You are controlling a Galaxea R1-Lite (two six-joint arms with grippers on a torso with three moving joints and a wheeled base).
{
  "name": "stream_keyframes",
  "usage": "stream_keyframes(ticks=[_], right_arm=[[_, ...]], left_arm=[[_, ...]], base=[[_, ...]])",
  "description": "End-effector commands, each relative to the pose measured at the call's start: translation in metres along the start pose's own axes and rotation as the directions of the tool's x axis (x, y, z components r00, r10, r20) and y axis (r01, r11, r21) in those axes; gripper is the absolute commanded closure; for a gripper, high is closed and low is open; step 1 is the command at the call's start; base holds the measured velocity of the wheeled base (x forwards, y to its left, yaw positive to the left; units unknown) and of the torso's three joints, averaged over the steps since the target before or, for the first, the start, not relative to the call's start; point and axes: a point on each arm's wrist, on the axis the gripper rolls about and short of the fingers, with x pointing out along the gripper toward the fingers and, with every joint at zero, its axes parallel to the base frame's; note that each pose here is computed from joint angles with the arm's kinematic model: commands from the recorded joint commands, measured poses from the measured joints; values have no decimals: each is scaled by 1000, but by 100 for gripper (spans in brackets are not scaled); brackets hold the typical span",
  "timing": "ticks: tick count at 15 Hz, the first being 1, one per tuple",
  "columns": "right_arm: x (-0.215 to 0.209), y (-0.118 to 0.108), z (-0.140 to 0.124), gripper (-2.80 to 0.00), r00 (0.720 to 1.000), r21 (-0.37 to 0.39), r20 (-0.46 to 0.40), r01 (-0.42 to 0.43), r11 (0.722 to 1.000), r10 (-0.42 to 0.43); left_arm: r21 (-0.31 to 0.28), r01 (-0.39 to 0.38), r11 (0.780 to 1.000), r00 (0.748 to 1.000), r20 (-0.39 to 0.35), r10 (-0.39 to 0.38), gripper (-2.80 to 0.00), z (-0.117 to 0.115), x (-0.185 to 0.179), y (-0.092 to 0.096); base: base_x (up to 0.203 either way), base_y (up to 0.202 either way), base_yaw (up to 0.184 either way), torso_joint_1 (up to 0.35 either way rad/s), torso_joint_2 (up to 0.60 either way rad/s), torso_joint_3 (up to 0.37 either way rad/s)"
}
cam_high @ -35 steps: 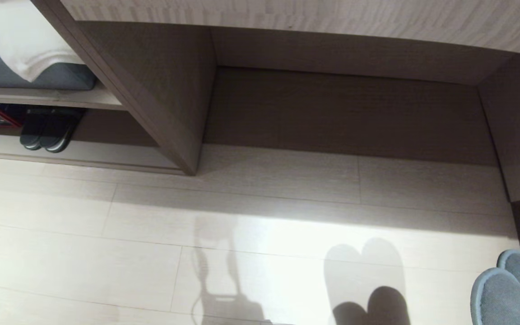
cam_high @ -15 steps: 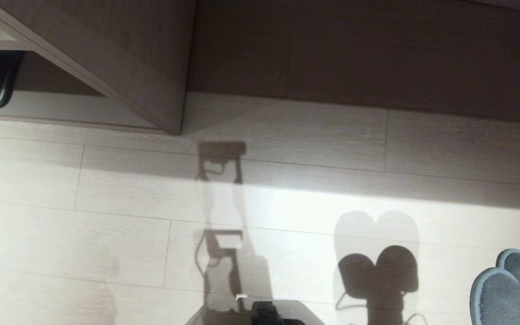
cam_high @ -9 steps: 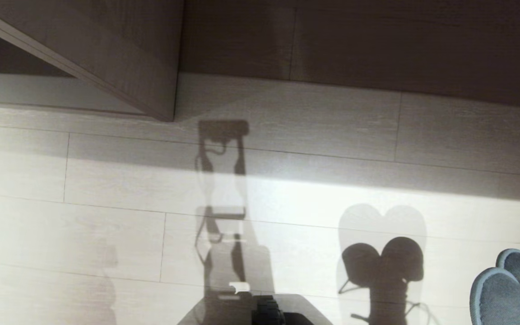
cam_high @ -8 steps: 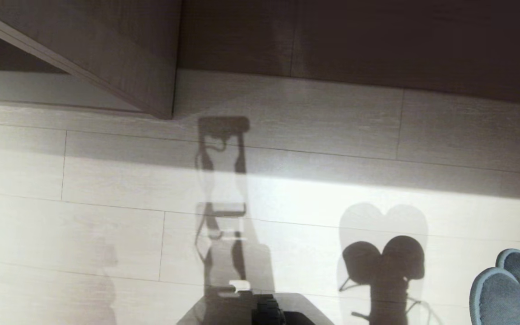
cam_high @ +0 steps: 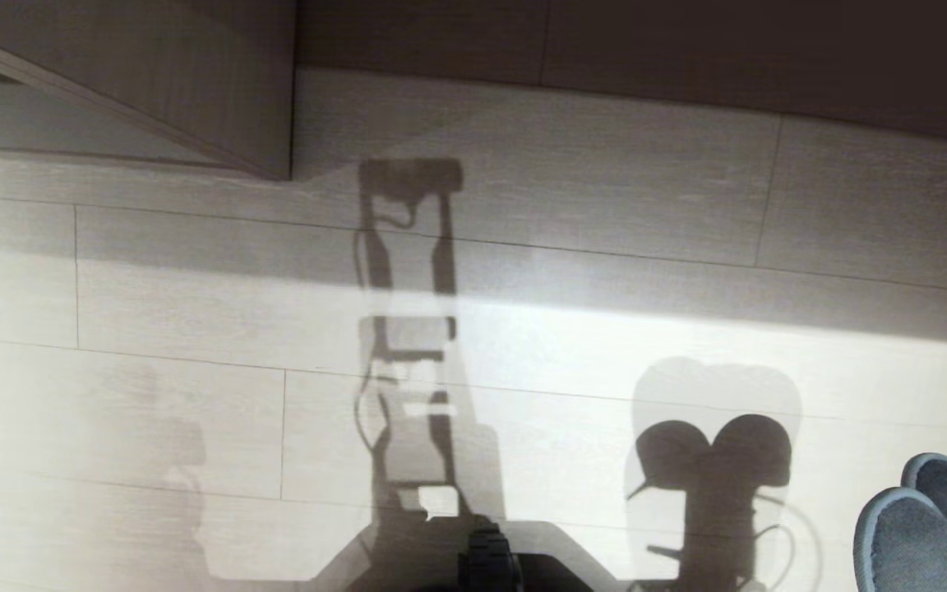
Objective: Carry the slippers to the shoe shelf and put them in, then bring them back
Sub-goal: Place the slippers on the floor
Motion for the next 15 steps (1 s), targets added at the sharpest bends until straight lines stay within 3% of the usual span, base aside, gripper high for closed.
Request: stream_keyframes(ticks=[1, 5, 12, 15], right_arm=[[0, 0, 0, 0, 1000, -1, -1, 0, 1000, 0], [0, 0, 0, 0, 1000, 5, -3, 4, 1000, -4], [0, 0, 4, 0, 1000, -7, 20, -3, 1000, 3], [-1, 1, 41, 0, 998, 7, 52, -47, 999, 47]], left_arm=[[0, 1, 1000, 1000, 0, -1, 0, 0, 0, 0], [0, -1, 1000, 1000, 0, 1, 0, 0, 0, 0], [0, -2, 1000, 1000, 2, 2, 0, 0, 0, 0], [0, 1, 1000, 1000, 0, -1, 0, 0, 0, 0]], base=[[0, 0, 0, 2, -1, -187], [0, 0, 0, 1, 3, -161], [0, 0, 0, -1, 0, -17], [0, 0, 0, 0, 0, 0]])
